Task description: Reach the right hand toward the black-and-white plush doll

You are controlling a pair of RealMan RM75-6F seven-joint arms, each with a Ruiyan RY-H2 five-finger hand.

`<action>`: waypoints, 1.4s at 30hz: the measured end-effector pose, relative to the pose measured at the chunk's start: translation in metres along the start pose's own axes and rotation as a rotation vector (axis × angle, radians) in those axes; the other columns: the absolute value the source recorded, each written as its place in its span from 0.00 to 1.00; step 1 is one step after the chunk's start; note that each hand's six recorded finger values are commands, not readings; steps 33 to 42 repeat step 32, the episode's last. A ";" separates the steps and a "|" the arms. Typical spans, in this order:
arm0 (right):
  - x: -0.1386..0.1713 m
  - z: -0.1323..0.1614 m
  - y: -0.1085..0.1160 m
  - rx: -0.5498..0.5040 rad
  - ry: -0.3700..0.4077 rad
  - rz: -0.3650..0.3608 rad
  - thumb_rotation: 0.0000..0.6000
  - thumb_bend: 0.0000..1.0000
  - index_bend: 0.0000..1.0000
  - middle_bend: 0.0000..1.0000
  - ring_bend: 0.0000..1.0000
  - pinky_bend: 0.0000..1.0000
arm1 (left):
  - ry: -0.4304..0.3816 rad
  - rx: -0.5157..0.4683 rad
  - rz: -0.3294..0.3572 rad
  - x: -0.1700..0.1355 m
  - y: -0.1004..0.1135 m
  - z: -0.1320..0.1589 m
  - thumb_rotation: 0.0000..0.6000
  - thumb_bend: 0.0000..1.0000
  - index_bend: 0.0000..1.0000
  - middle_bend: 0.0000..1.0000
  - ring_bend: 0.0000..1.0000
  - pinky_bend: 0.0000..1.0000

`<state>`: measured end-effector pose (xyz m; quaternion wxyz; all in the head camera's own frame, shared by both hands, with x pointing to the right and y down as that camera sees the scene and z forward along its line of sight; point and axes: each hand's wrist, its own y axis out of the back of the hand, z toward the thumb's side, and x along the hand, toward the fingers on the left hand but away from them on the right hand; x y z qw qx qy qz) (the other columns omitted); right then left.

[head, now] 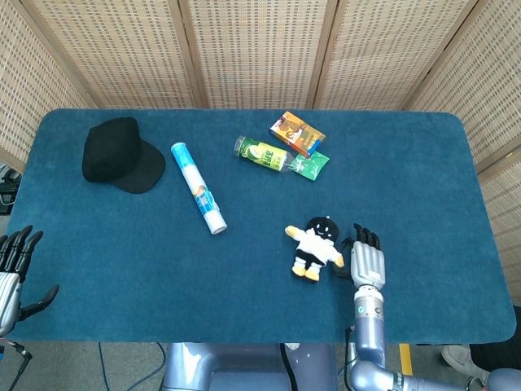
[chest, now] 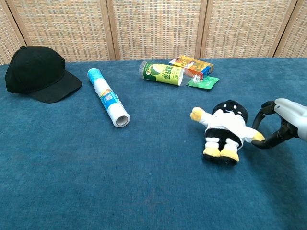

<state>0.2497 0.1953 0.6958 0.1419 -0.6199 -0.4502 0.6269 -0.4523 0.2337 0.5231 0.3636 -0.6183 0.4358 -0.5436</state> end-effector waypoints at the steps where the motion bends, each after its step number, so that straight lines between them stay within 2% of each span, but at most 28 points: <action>1: -0.001 0.000 0.000 0.000 -0.004 0.001 1.00 0.48 0.52 0.16 0.00 0.09 | 0.000 0.000 0.000 0.000 0.000 0.000 1.00 0.29 0.00 0.00 0.00 0.00; 18: -0.003 -0.004 0.002 -0.004 -0.025 0.003 1.00 0.53 0.59 0.23 0.01 0.12 | -0.001 0.002 -0.002 0.000 0.000 0.000 1.00 0.30 0.00 0.00 0.00 0.00; 42: -0.002 0.002 0.007 -0.016 -0.003 -0.006 1.00 0.53 0.60 0.24 0.01 0.12 | 0.004 0.004 -0.004 0.000 -0.001 -0.002 1.00 0.30 0.00 0.00 0.00 0.00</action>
